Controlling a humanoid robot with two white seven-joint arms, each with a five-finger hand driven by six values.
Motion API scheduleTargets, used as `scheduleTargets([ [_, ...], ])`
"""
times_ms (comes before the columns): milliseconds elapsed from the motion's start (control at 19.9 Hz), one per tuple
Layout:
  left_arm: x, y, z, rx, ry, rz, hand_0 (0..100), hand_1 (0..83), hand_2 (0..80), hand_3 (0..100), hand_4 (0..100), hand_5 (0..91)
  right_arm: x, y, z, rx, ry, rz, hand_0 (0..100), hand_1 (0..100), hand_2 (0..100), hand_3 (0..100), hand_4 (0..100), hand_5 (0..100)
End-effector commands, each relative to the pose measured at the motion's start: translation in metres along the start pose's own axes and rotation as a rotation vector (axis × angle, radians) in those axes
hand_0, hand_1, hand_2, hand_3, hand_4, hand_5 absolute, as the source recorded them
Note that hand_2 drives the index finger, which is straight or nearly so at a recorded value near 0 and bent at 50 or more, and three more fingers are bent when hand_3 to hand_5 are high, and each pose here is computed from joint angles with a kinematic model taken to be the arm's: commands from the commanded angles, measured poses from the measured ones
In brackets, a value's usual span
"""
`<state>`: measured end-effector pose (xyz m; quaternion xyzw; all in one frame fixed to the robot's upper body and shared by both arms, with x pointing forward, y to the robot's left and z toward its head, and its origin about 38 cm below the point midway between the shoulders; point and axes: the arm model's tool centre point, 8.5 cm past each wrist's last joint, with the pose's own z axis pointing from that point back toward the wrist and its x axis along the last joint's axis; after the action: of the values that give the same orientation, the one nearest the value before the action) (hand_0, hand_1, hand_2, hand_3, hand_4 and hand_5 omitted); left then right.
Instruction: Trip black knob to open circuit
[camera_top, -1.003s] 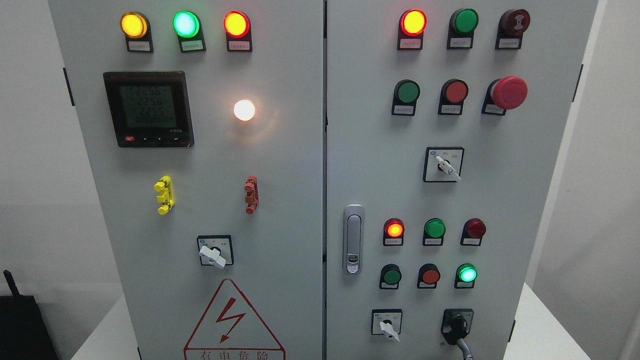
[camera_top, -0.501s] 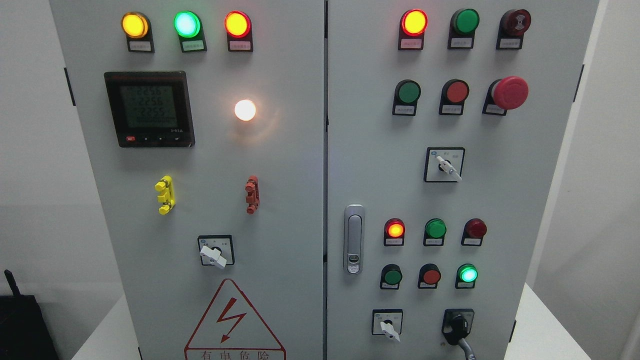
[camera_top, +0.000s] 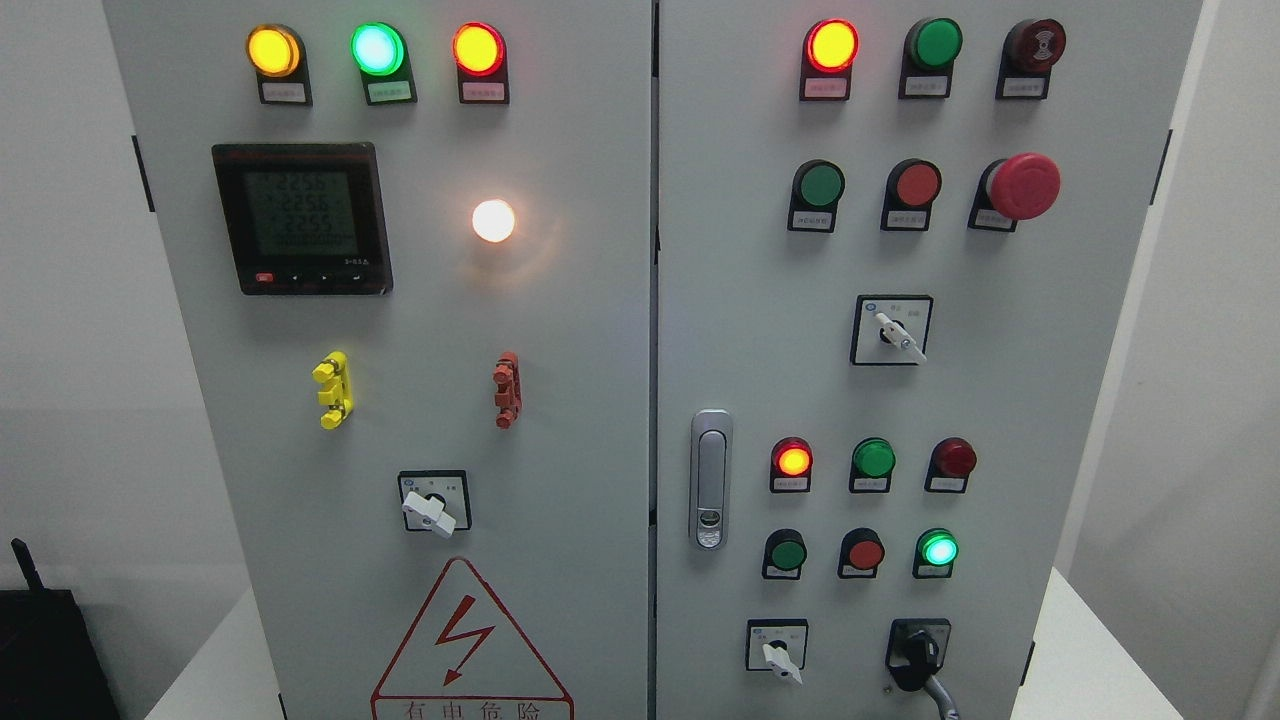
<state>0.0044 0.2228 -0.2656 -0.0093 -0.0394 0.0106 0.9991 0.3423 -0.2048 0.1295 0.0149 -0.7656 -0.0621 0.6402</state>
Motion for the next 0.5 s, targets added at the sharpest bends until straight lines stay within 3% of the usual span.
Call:
scheduleTargets([
  [0,0.003,-0.001,0.0,-0.001,-0.005,0.003,12,38.9,0.0,0,0,0.0,0.012,0.001,-0.003,0.02,-0.047,-0.007,0,9,5,100,100,100],
  [451,0.003,-0.001,0.0,-0.001,-0.006,0.003,12,38.9,0.0,0,0,0.0,0.013,-0.012,-0.004,-0.009,-0.045,-0.007,0,9,5,100,100,100],
])
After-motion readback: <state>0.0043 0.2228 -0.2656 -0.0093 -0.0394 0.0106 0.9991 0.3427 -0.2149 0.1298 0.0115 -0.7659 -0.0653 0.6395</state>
